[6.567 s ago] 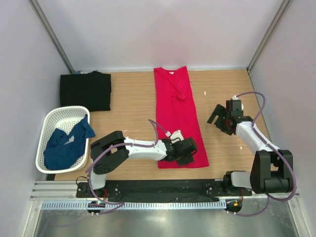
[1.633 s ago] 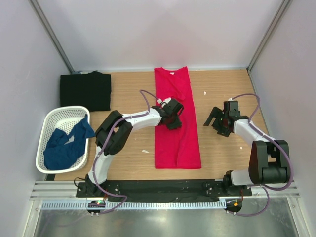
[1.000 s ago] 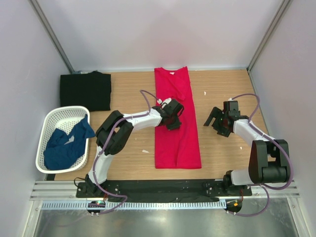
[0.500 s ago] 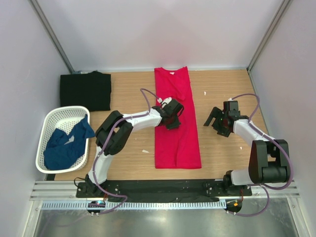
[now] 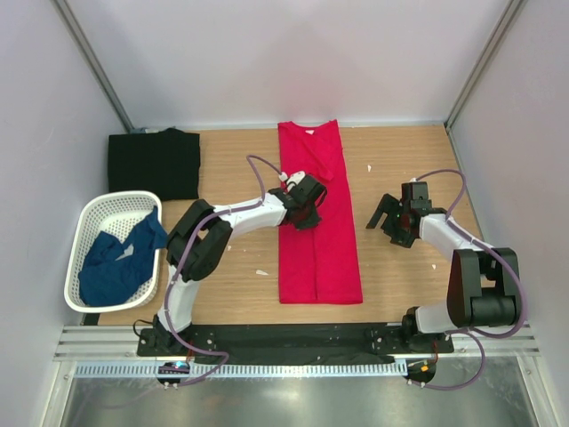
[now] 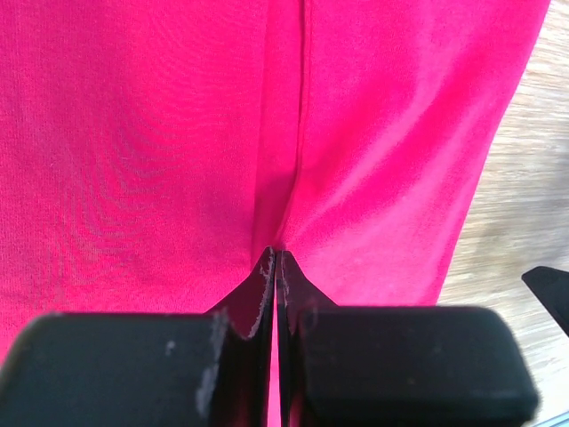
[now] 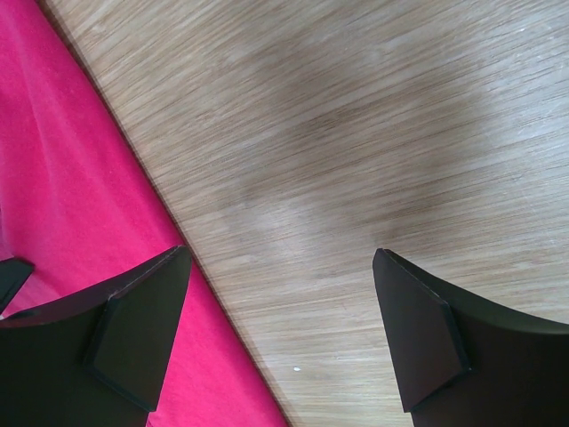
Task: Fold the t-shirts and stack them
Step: Fold the tshirt
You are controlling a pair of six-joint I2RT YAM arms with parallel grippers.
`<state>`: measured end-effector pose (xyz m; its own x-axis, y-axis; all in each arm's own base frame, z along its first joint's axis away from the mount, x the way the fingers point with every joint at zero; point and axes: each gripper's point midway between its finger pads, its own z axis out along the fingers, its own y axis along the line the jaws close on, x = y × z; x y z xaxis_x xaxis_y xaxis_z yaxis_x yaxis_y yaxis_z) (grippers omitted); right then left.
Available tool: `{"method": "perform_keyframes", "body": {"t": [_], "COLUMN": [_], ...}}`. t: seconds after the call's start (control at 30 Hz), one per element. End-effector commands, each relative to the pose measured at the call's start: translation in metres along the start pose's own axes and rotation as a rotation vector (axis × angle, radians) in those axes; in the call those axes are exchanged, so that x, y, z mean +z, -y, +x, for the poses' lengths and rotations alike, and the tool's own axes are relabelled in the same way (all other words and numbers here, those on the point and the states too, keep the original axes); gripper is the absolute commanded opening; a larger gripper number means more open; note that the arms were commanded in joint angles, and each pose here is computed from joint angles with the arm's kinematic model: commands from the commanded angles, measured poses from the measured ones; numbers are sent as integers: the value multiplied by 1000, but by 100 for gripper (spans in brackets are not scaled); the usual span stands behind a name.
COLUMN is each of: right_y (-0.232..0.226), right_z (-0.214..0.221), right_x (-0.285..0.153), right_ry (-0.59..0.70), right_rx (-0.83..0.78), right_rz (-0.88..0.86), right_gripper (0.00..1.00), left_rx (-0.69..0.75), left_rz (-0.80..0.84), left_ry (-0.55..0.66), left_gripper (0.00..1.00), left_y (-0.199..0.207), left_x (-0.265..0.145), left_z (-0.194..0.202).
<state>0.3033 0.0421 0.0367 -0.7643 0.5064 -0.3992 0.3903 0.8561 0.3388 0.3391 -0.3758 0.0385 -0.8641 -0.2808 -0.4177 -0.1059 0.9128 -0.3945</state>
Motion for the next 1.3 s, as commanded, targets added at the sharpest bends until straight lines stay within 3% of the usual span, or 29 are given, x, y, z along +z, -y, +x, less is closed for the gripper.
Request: {"method": "perform_keyframes", "body": {"t": [0.0, 0.13, 0.2, 0.3, 0.33, 0.43, 0.67, 0.87, 1.27], "right_y": [-11, -14, -19, -32, -35, -43, -31, -14, -8], "right_z": [-15, -13, -12, -7, -4, 15, 74, 104, 149], "right_x": [-3, -3, -5, -13, -17, -28, -48, -63, -56], "right_ry": [40, 27, 24, 12, 3, -36, -140, -170, -296], "right_rx": [-20, -23, -32, -59, -70, -117, -154, -74, -13], "right_rz": [-37, -55, -75, -111, -113, -129, -114, -116, -123], "right_gripper": [90, 90, 90, 90, 90, 91, 91, 90, 75], "left_rx": [18, 36, 58, 126, 140, 200, 107, -48, -100], "left_rz": [0, -11, 12, 64, 78, 103, 97, 102, 161], "left_ry": [29, 17, 11, 8, 13, 16, -28, -119, -237], "left_gripper": [0, 1, 6, 28, 40, 55, 59, 59, 56], "left_y": [0, -2, 4, 16, 20, 17, -50, -99, -96], "left_x": [-5, -4, -9, -23, -36, -76, -133, -137, -127], "left_z": [-9, -8, -9, -14, -19, -24, 19, 73, 121]}}
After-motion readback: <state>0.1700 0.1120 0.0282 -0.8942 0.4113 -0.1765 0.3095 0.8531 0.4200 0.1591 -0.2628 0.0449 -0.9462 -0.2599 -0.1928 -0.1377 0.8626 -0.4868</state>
